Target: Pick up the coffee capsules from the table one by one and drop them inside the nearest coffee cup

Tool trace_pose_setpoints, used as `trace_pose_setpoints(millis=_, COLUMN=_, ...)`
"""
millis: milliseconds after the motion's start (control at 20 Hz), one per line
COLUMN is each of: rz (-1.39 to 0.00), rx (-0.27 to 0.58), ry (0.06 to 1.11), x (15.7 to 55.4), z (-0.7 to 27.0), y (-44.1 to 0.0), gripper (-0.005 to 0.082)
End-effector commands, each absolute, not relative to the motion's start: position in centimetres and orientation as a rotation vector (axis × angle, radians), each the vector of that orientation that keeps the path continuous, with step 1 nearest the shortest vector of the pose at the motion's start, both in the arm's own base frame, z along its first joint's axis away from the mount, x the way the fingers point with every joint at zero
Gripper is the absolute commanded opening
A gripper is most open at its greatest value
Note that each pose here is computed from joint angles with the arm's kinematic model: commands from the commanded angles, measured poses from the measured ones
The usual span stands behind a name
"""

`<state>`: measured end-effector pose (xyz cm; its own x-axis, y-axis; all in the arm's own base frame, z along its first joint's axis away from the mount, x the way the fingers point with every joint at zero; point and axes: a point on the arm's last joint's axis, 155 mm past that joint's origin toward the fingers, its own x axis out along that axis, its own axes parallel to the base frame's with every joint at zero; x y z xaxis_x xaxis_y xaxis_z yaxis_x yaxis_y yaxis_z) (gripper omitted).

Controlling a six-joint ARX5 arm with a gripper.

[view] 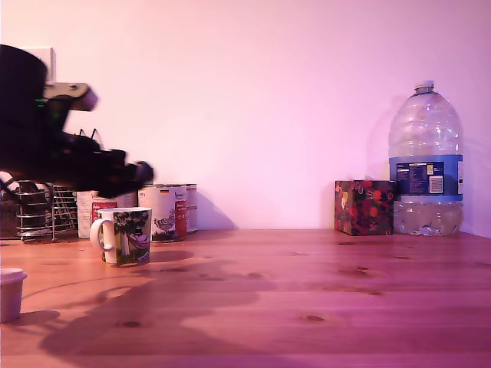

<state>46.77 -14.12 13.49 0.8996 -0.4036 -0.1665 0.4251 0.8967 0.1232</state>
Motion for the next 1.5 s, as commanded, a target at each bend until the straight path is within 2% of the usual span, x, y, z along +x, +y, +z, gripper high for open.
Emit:
trace_pose_setpoints(millis=0, rz=-0.386, rx=0.136, ry=0.131, x=46.8, z=14.0, y=-13.0, gripper=0.0077)
trace_pose_setpoints(millis=450, rz=-0.353, rx=0.134, ry=0.205, x=47.7, z=13.1, y=-12.0, gripper=0.0077)
trace_pose_setpoints(millis=750, rz=-0.361, rx=0.145, ry=0.342, x=49.3, z=12.9, y=-12.3, gripper=0.0077)
trace_pose_setpoints(millis=950, rz=-0.366, rx=0.146, ry=0.473, x=49.6, z=12.6, y=-12.4, gripper=0.0077)
trace_pose_setpoints(millis=1150, rz=-0.363, rx=0.147, ry=0.529, x=49.9, z=13.2, y=-12.2, gripper=0.0077)
trace_pose_setpoints(millis=1300, rz=-0.353, rx=0.144, ry=0.602, x=50.0, z=12.2, y=-11.6, gripper=0.0077)
trace_pose_setpoints(millis=1450, rz=-0.335, rx=0.147, ry=0.615, x=50.5, z=11.8, y=-11.1, gripper=0.0077)
